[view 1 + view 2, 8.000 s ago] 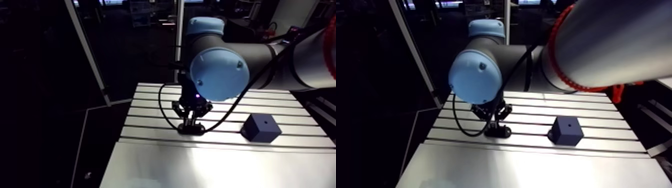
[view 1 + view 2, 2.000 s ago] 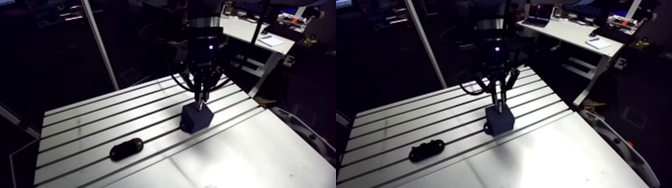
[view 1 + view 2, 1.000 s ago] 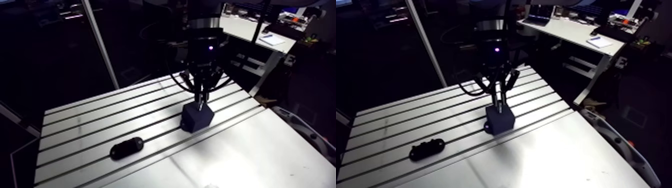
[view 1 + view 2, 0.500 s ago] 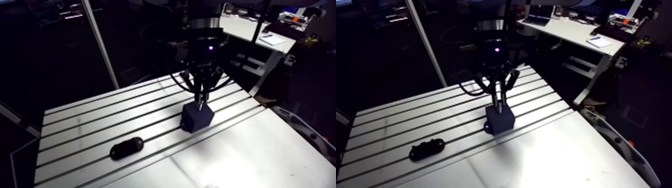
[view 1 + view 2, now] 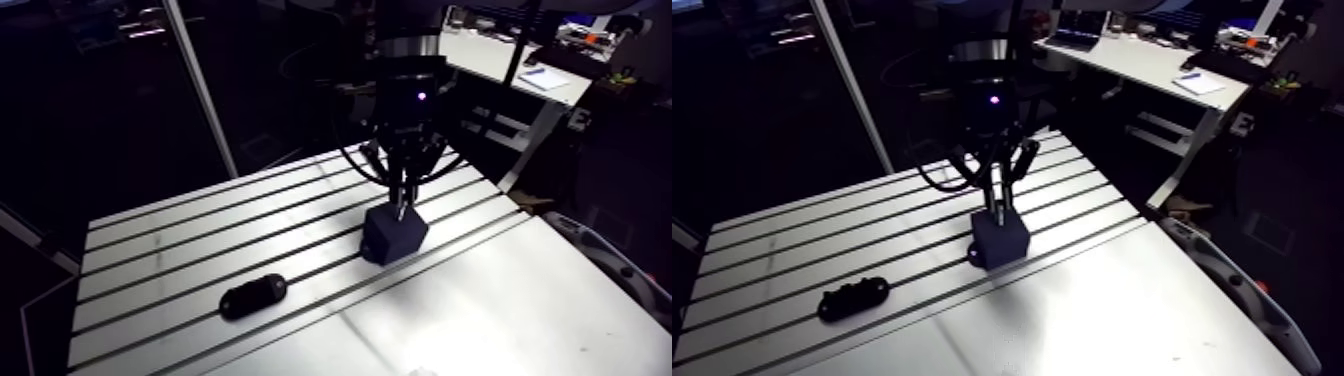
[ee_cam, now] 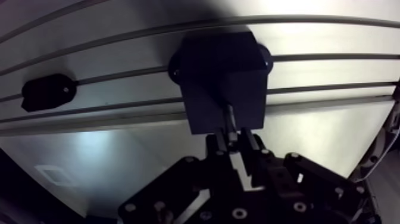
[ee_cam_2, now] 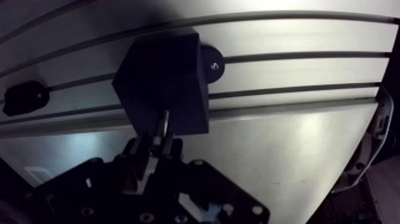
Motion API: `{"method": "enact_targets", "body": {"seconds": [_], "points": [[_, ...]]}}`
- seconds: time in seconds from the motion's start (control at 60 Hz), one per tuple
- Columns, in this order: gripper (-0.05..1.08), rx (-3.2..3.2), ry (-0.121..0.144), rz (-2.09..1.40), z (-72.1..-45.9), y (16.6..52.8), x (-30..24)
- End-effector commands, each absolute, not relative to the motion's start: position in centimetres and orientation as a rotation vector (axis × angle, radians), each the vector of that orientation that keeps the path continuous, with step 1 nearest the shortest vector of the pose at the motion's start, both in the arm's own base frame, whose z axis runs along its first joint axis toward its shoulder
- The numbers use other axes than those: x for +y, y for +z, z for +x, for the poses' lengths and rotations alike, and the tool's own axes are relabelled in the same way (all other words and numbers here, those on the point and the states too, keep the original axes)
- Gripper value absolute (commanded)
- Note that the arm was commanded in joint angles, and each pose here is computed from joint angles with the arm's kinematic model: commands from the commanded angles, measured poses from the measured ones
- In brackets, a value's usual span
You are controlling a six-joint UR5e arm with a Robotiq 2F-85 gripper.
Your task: Pick up the M10 bolt and insert it into the hole until fully seated.
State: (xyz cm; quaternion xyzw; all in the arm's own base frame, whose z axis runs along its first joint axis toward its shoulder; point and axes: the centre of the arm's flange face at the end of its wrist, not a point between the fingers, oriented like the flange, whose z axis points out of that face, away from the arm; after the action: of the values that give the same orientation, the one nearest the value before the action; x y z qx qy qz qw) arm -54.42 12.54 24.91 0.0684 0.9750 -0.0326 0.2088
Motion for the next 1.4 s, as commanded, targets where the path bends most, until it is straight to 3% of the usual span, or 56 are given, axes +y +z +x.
{"method": "enact_targets", "body": {"seconds": [0.017, 0.75, 0.767, 0.783, 0.8, 0.817, 0.833, 0.85, 0.867, 0.883, 1.233, 1.4], "points": [[1.08, 2.711, -0.092, 0.189, -54.4, 24.8, 12.6], [1.05, 2.705, -0.095, 0.192, -54.0, 23.6, 12.4], [1.00, 2.709, -0.093, 0.193, -54.0, 23.6, 12.5], [0.79, 2.713, -0.091, 0.192, -54.1, 23.6, 12.5], [0.79, 2.713, -0.091, 0.192, -54.1, 23.6, 12.5], [0.47, 2.715, -0.086, 0.189, -54.1, 23.7, 12.5], [0.47, 2.715, -0.086, 0.189, -54.1, 23.7, 12.5], [0.16, 2.716, -0.087, 0.191, -54.1, 23.7, 12.5], [0.16, 2.716, -0.087, 0.191, -54.1, 23.7, 12.5], [0.02, 2.715, -0.088, 0.191, -54.1, 23.7, 12.5], [0.00, 2.763, -0.086, 0.166, -54.4, 25.1, 12.6], [0.00, 2.858, -0.045, 0.161, -54.2, 30.1, 11.5]]}}
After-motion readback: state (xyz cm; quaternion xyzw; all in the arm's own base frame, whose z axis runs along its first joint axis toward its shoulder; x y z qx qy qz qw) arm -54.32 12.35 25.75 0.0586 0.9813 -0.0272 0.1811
